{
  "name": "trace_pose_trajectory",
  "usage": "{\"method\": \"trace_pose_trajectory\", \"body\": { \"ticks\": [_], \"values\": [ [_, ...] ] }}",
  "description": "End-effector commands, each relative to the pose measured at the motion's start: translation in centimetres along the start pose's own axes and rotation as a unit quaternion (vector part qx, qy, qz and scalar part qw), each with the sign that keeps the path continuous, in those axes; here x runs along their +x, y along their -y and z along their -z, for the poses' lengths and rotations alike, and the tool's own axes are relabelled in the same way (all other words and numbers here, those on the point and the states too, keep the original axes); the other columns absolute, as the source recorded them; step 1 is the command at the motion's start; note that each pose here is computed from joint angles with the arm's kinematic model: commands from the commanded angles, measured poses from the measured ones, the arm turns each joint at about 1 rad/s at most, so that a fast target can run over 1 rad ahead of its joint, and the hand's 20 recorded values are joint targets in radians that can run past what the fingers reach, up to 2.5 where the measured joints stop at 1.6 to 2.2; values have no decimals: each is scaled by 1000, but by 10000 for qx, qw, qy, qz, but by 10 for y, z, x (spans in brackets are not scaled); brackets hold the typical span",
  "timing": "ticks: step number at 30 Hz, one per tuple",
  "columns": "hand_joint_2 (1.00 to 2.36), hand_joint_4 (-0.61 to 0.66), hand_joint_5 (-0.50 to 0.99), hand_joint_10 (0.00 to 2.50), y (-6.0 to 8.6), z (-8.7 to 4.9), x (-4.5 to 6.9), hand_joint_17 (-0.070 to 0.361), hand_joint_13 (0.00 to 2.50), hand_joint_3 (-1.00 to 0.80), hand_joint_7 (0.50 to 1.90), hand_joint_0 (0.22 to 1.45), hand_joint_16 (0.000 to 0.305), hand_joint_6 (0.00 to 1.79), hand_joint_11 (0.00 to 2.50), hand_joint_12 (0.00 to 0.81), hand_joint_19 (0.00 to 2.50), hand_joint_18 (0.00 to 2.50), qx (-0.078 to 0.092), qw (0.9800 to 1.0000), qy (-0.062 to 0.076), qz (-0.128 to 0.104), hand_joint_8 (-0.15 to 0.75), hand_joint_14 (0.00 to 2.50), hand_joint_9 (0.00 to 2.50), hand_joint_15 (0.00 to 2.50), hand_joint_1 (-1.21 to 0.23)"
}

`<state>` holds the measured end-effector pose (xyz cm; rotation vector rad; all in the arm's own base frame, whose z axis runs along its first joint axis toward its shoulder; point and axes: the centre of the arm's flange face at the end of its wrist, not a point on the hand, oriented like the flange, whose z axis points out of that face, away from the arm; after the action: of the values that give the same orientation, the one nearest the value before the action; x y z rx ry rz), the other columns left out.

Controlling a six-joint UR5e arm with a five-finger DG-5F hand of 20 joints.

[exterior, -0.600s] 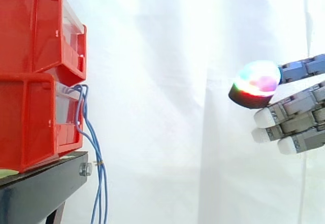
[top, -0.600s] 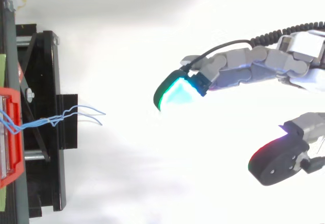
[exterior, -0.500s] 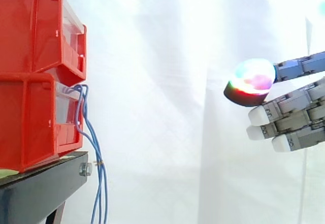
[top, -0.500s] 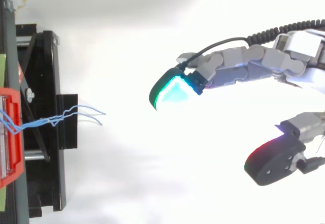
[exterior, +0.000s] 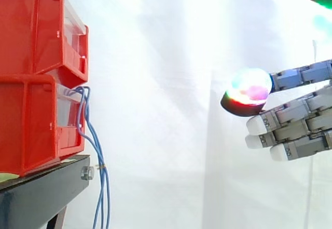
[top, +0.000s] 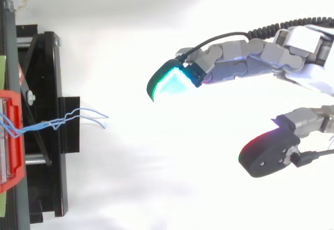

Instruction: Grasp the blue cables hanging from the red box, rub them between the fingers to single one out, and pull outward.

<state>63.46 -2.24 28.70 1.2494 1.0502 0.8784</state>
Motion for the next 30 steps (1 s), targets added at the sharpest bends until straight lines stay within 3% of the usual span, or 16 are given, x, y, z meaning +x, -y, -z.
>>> {"method": "trace_pose_trajectory", "body": {
  "ticks": [1,9,13,18,19,23,25,30],
  "values": [
    [1001,257,-215,1,4,-1,3,69,358,-483,680,497,31,501,44,280,0,236,4,10000,52,4,315,0,517,52,-619],
    [1001,264,-212,0,8,-3,4,69,364,-479,680,497,31,501,57,280,0,235,-25,9993,329,157,321,0,538,50,-618],
    [1001,264,-212,0,14,-9,9,69,366,-480,679,497,31,501,63,281,0,234,-35,9993,353,133,323,2,544,53,-616],
    [1001,272,-210,1,22,-35,18,69,370,-481,679,498,31,501,65,283,0,236,10,9992,384,65,322,2,548,57,-614],
    [1001,272,-209,0,22,-35,18,69,372,-480,680,498,31,501,67,284,0,236,10,9992,384,65,322,0,548,55,-614],
    [1001,274,-209,1,42,-62,33,70,380,-479,684,498,31,501,86,286,0,243,82,9992,374,-123,326,4,551,61,-615],
    [1001,271,-207,2,51,-78,37,72,412,-481,690,500,32,502,93,303,0,272,153,9991,388,-90,324,3,552,91,-616],
    [1002,277,-203,5,64,-98,38,83,478,-483,699,500,37,502,157,334,16,350,151,9992,358,-84,328,5,566,150,-619]
  ]
}}
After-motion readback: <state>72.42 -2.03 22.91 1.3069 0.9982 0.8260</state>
